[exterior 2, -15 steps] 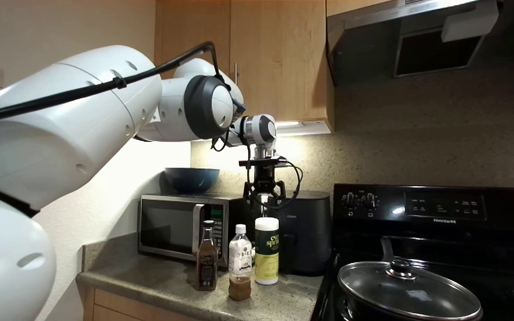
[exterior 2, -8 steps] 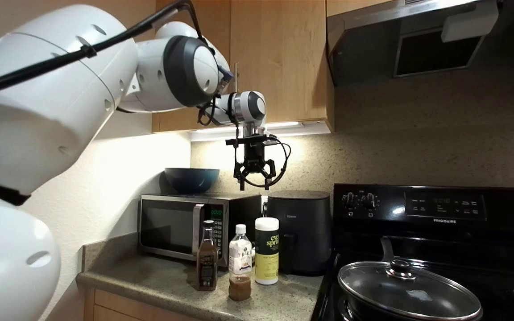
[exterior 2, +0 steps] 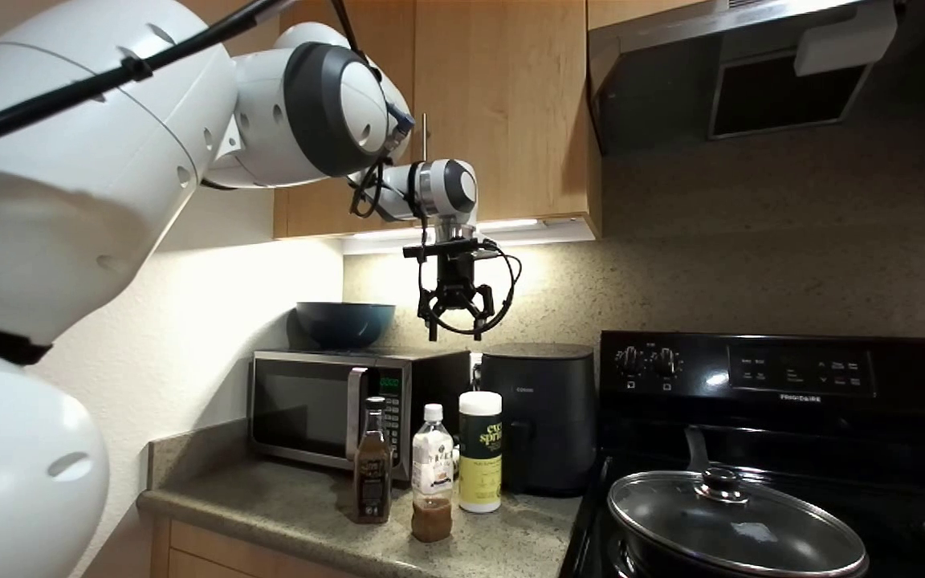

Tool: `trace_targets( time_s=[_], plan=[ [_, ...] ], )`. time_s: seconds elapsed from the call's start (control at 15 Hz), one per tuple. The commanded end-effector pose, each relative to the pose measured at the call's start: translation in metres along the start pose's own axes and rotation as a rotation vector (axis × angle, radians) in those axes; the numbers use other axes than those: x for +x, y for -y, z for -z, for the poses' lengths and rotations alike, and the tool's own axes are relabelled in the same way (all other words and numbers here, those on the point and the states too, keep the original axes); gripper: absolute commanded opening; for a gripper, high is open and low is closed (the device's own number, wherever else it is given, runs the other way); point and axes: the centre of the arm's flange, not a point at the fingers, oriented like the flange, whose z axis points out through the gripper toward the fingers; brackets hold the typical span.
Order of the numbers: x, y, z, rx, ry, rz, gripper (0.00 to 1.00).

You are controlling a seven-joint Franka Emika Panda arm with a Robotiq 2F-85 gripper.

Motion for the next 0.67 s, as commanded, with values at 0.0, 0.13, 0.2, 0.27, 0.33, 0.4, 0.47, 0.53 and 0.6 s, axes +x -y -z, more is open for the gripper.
trace_targets(
  time_s=[0.0, 0.13, 0.2, 0.27, 0.33, 0.4, 0.47, 0.53, 0.6],
  plan=[
    [-0.002, 0.012, -0.008, 0.073, 0.046, -0.047, 1.00],
    [-0.011, 0.033, -0.020, 0.129, 0.078, -0.048, 1.00],
    [-0.016, 0.045, -0.027, 0.145, 0.076, -0.058, 1.00],
    [-0.019, 0.055, -0.032, 0.162, 0.087, -0.058, 1.00],
    [-0.024, 0.066, -0.040, 0.182, 0.102, -0.053, 1.00],
    [-0.027, 0.074, -0.046, 0.197, 0.116, -0.053, 1.00],
    [-0.029, 0.081, -0.053, 0.205, 0.126, -0.063, 1.00],
    [-0.031, 0.088, -0.060, 0.209, 0.135, -0.073, 1.00],
    [-0.032, 0.093, -0.068, 0.209, 0.151, -0.077, 1.00]
  ],
)
